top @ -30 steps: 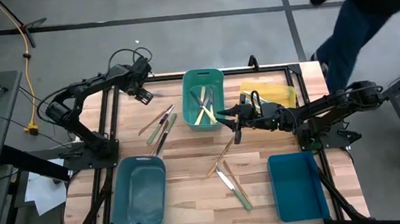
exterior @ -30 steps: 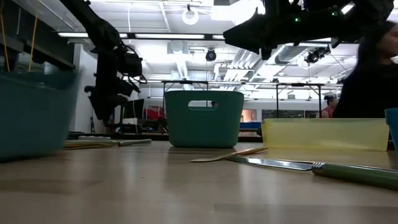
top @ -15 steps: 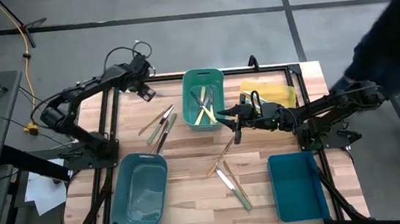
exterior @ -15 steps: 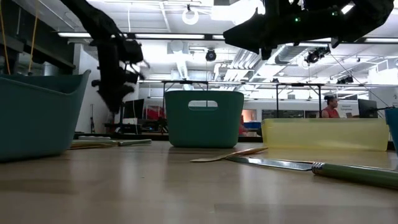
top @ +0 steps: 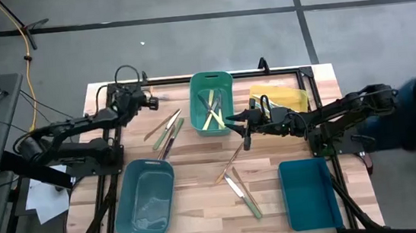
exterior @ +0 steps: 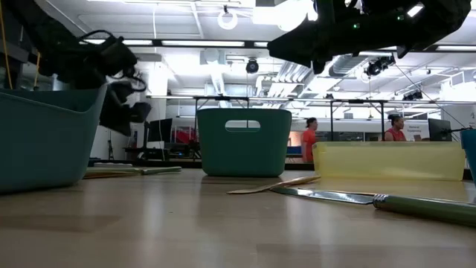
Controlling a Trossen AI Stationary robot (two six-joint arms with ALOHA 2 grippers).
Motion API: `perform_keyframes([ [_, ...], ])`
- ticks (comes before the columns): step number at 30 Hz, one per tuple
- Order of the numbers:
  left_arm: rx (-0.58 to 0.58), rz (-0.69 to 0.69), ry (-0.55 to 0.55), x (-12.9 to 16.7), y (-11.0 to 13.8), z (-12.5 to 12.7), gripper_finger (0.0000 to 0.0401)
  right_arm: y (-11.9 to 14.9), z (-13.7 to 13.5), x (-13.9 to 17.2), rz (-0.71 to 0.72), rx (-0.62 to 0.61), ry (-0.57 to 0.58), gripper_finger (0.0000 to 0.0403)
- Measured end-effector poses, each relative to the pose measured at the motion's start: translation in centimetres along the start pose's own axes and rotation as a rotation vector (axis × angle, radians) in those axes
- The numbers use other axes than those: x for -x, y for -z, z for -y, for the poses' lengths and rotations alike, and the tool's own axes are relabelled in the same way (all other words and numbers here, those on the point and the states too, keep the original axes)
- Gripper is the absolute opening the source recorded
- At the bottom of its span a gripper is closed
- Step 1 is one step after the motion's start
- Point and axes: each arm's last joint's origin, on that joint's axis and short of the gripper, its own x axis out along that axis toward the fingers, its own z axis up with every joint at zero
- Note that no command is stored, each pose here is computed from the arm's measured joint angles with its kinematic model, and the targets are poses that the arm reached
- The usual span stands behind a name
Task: Sort silverware by color (type)
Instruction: Put the blue patterned knife into the yellow bin
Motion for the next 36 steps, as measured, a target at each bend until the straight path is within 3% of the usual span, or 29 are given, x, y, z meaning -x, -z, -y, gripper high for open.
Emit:
perform_keyframes([
  [17, -0.016, 0.004, -0.243, -4.1, 2.8, 0.8, 0.0000, -0.1, 0.0, 0.0, 0.013, -0.010, 0.000, 0.0113],
  [26, -0.019, 0.045, -0.302, -4.5, 3.2, 1.2, 0.0000, -0.1, 0.1, 0.0, 0.013, -0.005, 0.002, 0.0113],
  [36, -0.078, 0.003, -0.308, -5.3, 4.3, 2.2, 0.0000, -0.2, 0.1, 0.0, 0.014, -0.011, 0.002, 0.0113],
])
